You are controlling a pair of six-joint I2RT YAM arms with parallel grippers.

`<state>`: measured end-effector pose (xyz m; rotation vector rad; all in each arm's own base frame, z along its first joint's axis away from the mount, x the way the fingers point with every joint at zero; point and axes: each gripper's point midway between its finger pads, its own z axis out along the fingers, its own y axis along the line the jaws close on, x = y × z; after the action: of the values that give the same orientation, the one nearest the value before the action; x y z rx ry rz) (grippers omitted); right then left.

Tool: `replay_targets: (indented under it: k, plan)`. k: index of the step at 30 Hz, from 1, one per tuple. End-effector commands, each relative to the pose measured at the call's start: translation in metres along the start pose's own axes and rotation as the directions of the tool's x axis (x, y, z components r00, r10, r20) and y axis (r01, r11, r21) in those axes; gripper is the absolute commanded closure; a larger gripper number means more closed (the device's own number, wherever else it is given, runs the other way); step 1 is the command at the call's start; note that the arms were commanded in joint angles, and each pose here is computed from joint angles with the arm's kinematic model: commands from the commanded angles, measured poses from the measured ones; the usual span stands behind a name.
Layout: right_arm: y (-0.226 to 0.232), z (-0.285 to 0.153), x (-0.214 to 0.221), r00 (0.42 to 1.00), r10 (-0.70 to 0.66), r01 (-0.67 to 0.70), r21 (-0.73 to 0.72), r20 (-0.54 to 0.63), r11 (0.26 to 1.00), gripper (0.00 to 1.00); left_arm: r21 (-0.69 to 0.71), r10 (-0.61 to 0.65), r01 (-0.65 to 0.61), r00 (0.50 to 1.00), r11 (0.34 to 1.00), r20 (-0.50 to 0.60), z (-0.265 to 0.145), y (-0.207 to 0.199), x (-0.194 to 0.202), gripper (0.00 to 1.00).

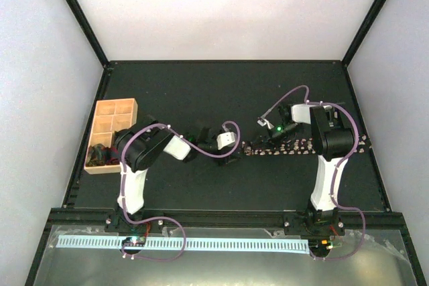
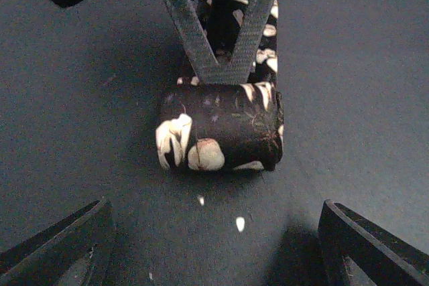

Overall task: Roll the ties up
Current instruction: Roll the tie at the center of the board.

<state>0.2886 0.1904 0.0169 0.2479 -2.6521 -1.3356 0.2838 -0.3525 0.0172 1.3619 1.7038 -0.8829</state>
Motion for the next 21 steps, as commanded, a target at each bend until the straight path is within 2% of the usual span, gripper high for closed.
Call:
replay_targets:
  k: [1, 8, 15, 21]
  plan:
    - [-0.044, 0.001, 0.006, 1.000, 0.014, -0.009, 0.191, -0.028, 0.982, 0.98, 0.068, 0.005, -0.006, 1.000, 0.998, 0.027, 0.018, -0.012, 0.005, 0.14]
    - [-0.046, 0.001, 0.005, 0.999, 0.024, -0.019, 0.217, -0.022, 0.976, 0.98, 0.070, 0.012, -0.016, 0.998, 0.997, 0.061, 0.043, -0.008, -0.002, 0.21]
    - [-0.042, 0.002, 0.000, 1.000, 0.011, -0.008, 0.201, -0.014, 0.979, 0.97, 0.058, 0.000, 0.000, 1.000, 0.998, 0.012, 0.051, -0.011, 0.012, 0.49]
    - [-0.008, -0.011, -0.017, 0.998, -0.063, 0.062, 0.129, 0.003, 0.990, 0.75, -0.025, 0.013, -0.018, 0.983, 1.000, -0.183, 0.024, -0.007, 0.028, 0.60]
